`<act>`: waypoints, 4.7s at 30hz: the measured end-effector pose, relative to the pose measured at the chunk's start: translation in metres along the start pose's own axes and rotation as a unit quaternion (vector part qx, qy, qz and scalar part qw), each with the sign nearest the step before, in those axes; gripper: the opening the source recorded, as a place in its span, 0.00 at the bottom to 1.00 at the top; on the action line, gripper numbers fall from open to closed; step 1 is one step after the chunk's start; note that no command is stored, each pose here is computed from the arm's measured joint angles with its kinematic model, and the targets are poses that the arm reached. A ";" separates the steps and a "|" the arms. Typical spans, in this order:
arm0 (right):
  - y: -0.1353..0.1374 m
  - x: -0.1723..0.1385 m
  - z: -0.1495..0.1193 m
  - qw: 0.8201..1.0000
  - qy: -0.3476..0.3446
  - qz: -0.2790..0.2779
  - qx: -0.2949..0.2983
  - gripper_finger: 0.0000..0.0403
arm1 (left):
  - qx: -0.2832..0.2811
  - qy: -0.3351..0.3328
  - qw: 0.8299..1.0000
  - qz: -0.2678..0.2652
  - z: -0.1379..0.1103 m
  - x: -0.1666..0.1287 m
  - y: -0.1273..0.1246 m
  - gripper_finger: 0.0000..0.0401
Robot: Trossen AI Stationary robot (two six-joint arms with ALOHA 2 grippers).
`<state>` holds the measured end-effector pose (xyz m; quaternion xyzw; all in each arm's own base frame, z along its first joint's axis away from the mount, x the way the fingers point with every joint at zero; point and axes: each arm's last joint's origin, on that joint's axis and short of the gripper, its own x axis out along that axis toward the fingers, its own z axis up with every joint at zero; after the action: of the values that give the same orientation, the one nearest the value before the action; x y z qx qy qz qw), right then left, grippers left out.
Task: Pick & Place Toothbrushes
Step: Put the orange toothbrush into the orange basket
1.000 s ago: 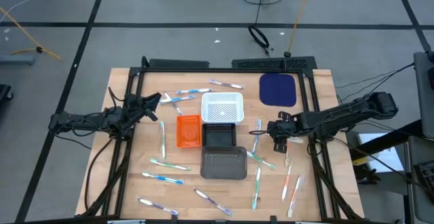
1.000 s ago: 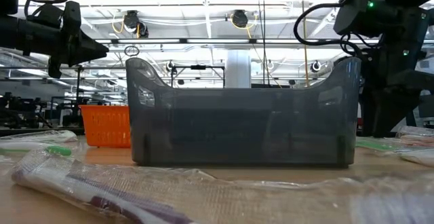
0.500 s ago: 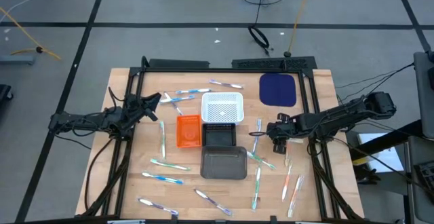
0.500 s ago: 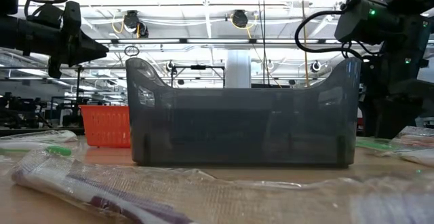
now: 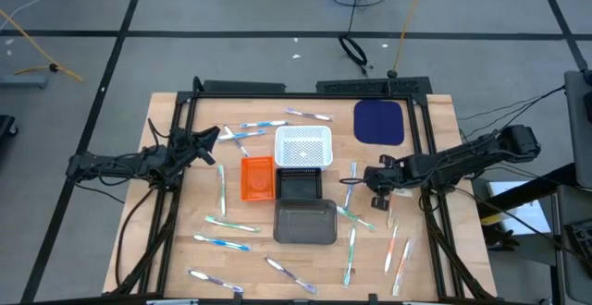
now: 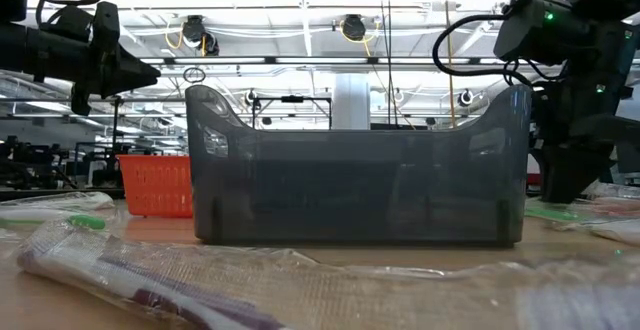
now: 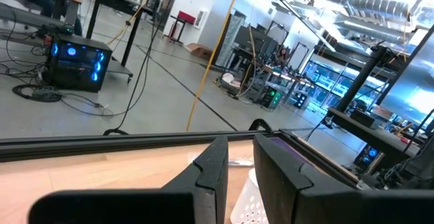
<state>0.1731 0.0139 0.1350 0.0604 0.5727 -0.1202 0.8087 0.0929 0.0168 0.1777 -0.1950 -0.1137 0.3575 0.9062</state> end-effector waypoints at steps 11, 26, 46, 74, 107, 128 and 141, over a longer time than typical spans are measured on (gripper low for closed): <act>-0.002 -0.027 0.016 0.998 -0.049 -0.039 0.005 0.03 | -0.011 0.000 1.000 0.000 0.000 0.000 0.000 0.18; -0.014 -0.095 0.036 0.952 -0.283 -0.109 0.027 0.03 | -0.011 0.000 1.000 0.000 0.000 0.000 0.000 0.18; -0.001 -0.118 0.085 0.857 -0.505 -0.104 -0.005 0.03 | -0.013 -0.003 1.000 -0.001 0.001 0.000 0.000 0.18; -0.040 -0.079 0.163 0.831 -0.554 -0.038 -0.009 0.03 | -0.028 -0.007 1.000 -0.001 0.001 0.000 0.000 0.18; 0.014 -0.086 0.228 0.798 -0.588 0.114 -0.076 0.04 | 0.048 0.033 0.957 -0.286 -0.008 0.028 -0.067 0.18; 0.033 -0.090 0.221 0.795 -0.584 0.127 -0.104 0.04 | 0.214 0.071 0.928 -0.297 -0.030 0.089 -0.158 0.18; 0.033 -0.092 0.221 0.793 -0.587 0.127 -0.104 0.04 | 0.199 0.076 0.930 -0.300 -0.031 0.092 -0.162 0.47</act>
<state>0.3545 0.0049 0.2948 -0.0340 -0.0159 0.0319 0.9988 0.2669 -0.0361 0.2267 0.0060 -0.0238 0.0680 0.9974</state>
